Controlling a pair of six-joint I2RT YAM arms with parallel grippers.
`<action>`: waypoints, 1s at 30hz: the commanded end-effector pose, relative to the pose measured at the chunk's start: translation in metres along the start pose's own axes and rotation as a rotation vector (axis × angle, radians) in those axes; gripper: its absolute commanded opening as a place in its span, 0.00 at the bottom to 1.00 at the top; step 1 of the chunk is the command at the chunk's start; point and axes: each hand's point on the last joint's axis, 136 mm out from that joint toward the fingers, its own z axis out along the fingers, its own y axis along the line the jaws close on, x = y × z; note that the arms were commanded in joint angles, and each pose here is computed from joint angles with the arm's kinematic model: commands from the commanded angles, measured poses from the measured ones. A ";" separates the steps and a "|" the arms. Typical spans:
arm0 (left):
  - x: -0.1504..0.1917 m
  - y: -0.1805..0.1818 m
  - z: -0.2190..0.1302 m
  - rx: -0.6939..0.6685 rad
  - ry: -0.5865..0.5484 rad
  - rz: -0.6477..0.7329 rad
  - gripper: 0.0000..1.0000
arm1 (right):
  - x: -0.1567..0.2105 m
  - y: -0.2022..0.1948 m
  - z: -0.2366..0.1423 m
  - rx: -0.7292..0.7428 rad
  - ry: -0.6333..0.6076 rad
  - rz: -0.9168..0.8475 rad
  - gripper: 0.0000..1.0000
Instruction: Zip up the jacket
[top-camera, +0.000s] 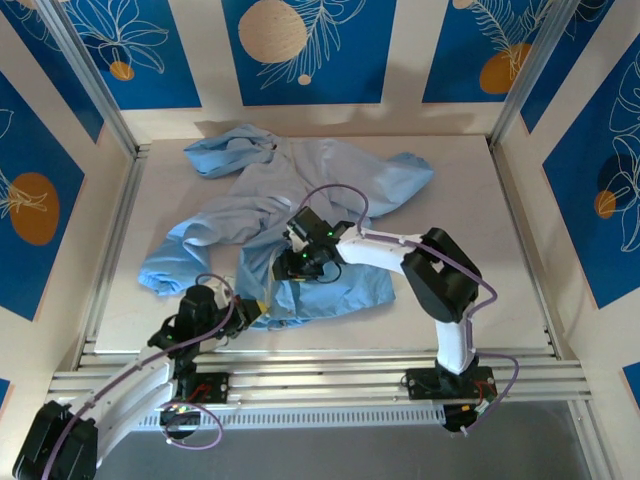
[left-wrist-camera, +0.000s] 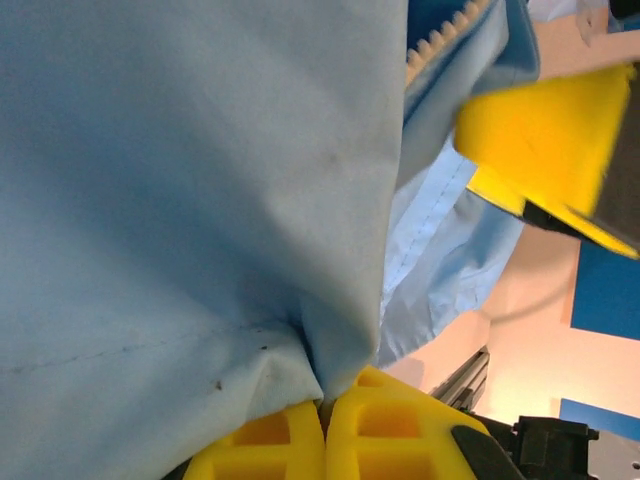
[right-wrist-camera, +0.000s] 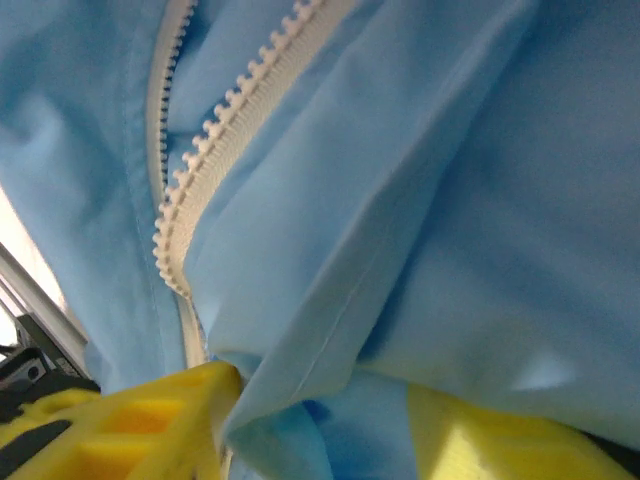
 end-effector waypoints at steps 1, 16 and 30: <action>-0.002 -0.015 0.003 0.026 0.028 0.093 0.00 | -0.012 0.008 0.005 -0.048 -0.005 -0.004 0.28; 0.022 0.011 0.002 -0.178 0.233 0.127 0.00 | -0.060 -0.059 -0.023 -0.039 -0.215 0.127 0.00; 0.002 -0.016 0.010 -0.046 0.140 0.184 0.00 | -0.031 -0.012 -0.081 -0.093 -0.235 -0.166 0.46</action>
